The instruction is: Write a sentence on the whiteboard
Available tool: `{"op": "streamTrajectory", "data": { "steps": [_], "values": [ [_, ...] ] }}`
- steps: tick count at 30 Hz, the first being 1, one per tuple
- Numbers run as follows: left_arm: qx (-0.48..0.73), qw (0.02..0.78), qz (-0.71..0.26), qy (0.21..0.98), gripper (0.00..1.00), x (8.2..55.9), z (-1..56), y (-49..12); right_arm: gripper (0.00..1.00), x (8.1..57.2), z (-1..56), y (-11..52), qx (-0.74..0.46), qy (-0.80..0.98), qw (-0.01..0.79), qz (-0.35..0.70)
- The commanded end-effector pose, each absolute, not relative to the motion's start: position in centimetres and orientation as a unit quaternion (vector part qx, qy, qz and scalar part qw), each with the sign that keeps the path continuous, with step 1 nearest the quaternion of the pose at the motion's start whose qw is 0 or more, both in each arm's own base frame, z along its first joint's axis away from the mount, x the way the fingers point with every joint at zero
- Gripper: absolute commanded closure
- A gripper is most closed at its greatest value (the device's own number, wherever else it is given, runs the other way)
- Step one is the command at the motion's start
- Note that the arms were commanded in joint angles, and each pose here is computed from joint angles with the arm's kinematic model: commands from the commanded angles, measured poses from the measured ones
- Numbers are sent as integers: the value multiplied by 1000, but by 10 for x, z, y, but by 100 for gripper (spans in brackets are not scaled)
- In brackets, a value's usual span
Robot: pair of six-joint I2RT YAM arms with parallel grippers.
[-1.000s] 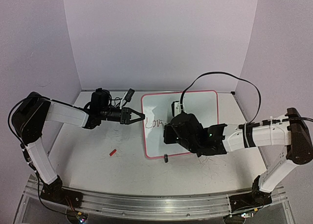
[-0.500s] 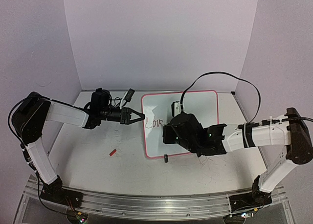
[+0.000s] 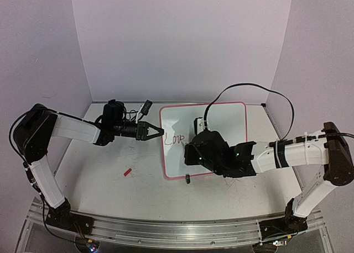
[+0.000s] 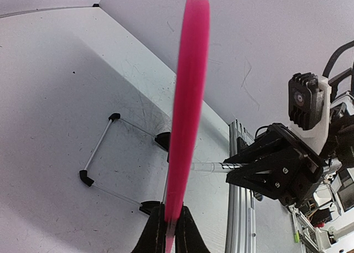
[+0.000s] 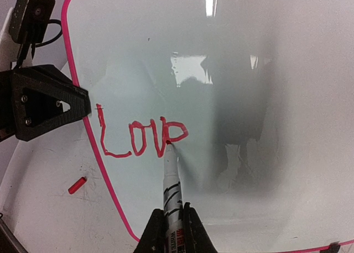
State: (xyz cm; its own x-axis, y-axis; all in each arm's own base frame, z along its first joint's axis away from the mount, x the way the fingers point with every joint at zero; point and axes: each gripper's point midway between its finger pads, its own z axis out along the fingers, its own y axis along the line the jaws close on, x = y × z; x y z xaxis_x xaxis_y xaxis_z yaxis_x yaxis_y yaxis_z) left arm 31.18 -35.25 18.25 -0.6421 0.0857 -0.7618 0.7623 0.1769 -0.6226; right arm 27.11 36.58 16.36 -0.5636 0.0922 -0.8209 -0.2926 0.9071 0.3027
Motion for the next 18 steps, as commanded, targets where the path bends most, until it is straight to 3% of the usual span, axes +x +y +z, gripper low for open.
{"op": "streamTrajectory", "data": {
  "steps": [1, 18],
  "values": [
    [320, 284, -588, 686, 100, 300, 196, -361, 100, 269, 154, 353, -55, 868, 457, 187],
    [321, 282, -589, 686, 100, 300, 196, -362, 100, 270, 156, 348, -44, 868, 460, 181]
  ]
}}
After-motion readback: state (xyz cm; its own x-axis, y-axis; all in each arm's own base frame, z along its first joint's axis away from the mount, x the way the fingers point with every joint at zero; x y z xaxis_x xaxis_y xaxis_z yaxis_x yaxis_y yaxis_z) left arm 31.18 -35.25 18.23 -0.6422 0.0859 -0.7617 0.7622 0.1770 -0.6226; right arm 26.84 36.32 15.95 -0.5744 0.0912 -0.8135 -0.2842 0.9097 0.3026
